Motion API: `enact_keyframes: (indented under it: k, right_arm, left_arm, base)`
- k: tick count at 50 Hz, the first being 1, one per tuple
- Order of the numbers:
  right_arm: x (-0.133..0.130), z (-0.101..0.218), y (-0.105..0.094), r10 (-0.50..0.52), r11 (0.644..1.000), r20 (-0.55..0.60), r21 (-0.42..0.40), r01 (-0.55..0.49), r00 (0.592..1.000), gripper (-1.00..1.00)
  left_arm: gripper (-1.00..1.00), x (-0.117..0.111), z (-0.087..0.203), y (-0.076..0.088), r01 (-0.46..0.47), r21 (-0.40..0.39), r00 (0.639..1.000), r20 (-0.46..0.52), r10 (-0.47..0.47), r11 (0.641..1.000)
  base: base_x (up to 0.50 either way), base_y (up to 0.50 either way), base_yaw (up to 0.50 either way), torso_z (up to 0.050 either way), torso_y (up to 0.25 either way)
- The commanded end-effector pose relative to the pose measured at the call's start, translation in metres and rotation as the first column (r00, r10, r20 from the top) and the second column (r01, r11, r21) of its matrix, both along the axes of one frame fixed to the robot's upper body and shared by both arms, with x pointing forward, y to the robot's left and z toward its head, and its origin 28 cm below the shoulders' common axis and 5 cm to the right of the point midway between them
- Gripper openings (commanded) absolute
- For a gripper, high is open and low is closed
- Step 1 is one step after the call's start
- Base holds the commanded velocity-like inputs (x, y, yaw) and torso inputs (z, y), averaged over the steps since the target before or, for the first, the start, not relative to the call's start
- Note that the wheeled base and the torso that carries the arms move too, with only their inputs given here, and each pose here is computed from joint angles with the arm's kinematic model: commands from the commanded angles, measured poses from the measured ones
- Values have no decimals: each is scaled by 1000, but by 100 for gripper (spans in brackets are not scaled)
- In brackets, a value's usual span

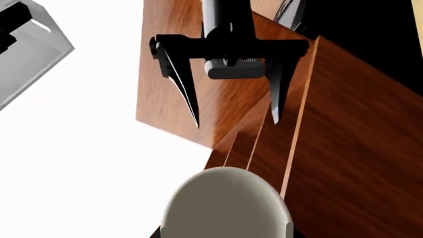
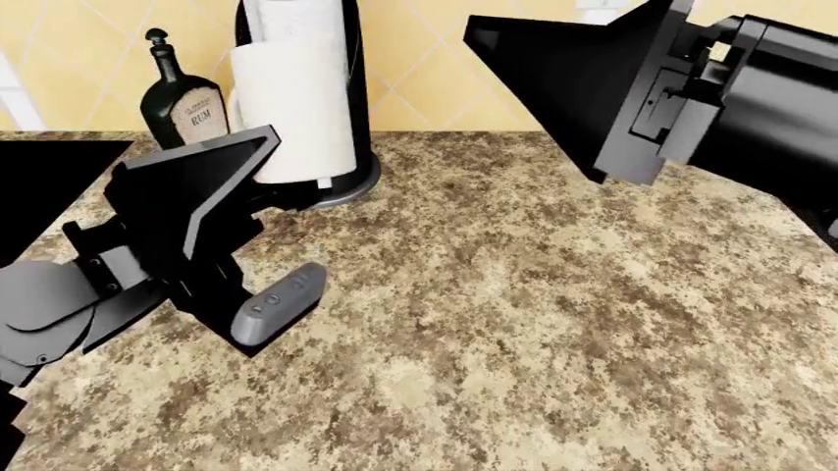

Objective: A wet mug is on the counter and needs to be dried. Pick it up and place it upside down in the open cabinet.

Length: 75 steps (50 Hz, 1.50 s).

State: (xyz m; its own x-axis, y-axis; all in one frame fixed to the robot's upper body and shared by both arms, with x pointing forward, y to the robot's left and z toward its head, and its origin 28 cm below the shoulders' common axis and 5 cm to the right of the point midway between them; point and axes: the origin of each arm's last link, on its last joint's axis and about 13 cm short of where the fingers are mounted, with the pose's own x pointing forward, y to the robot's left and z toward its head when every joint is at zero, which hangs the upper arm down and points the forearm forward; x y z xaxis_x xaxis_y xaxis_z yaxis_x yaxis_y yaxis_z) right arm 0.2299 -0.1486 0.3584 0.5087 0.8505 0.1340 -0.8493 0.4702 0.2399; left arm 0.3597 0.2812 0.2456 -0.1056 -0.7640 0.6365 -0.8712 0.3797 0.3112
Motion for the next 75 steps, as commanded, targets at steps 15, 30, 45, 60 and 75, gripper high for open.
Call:
enact_keyframes:
  k: [15, 30, 45, 60, 75]
  right_arm:
    - [-6, -12, 5, 68, 997, -32, -20, -69, 997, 100]
    - [-10, -10, 9, 88, 996, -6, -8, -88, 996, 100]
    - [-7, -10, 8, 77, 997, -4, -3, -77, 997, 100]
    - [-6, -12, 11, 84, 996, -12, -5, -84, 996, 100]
    - [-15, -11, 18, 130, 991, -5, -8, -130, 991, 100]
  left_arm:
    - [-100, 4, 11, -3, 23, -32, 1000, 15, -23, 999]
    - [-100, -1, 5, -10, 48, -26, 999, 12, -48, 998]
    - [-100, -8, 8, -15, 79, -34, 997, 22, -78, 996]
    - [-100, -13, 13, -20, 99, -41, 995, 25, -98, 994]
    - [-100, -10, 11, -26, 107, -33, 994, 14, -107, 994]
  base:
    - [0, 0, 0, 1, 0]
    - [0, 0, 0, 0, 1]
    - [0, 0, 0, 0, 0]
    - [0, 0, 0, 0, 1]
    - [0, 0, 0, 0, 0]
